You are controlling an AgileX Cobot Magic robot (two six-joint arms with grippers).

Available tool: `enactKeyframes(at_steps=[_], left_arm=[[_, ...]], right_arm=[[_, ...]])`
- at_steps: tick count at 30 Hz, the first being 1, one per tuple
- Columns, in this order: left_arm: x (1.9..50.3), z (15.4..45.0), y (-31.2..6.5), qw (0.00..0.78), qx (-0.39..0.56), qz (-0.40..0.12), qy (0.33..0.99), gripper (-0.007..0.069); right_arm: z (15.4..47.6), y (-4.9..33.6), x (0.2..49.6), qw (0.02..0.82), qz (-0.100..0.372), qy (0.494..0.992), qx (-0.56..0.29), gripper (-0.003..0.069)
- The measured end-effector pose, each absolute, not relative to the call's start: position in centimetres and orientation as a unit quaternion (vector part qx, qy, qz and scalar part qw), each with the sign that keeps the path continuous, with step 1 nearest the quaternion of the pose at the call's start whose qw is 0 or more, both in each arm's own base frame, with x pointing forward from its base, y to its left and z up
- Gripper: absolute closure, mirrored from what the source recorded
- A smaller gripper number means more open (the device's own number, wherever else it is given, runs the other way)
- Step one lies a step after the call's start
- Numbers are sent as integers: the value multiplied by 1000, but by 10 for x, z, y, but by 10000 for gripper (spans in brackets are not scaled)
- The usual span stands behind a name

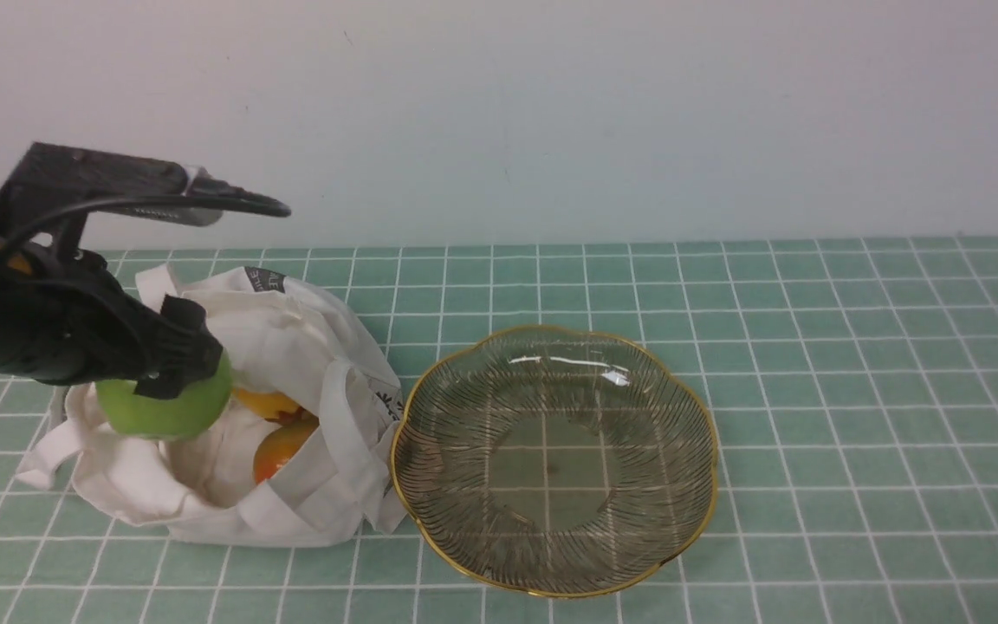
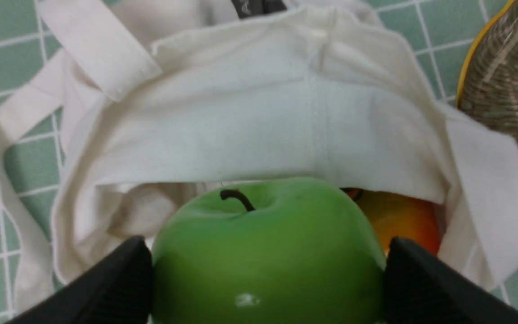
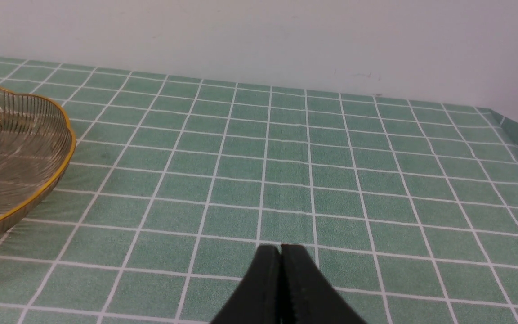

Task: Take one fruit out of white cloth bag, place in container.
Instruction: 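Place the held apple onto the plate with the left gripper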

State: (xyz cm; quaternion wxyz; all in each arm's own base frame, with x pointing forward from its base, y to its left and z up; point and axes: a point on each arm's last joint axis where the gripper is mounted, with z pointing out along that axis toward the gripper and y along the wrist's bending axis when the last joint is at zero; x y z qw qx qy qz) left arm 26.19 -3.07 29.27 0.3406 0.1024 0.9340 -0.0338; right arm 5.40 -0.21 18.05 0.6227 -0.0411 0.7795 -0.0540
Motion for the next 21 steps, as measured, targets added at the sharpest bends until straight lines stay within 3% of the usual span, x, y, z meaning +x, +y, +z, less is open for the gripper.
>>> enactKeyframes(at_steps=[4,10,16,21], left_arm=[[243,318,-42,385,102,-70,915,25],[223,329,-101,397,185,-186,880,25],[225,298,-172,356,256,-254,862,25],[242,257,-202,334,250,-244,876,25]], right_arm=[[180,-2,54,623,-54,779,-41,674],[180,-2,54,623,-54,779,-41,674],[180,-2,54,623,-54,779,-41,674],[180,-2,54,623,-54,779,-41,674]])
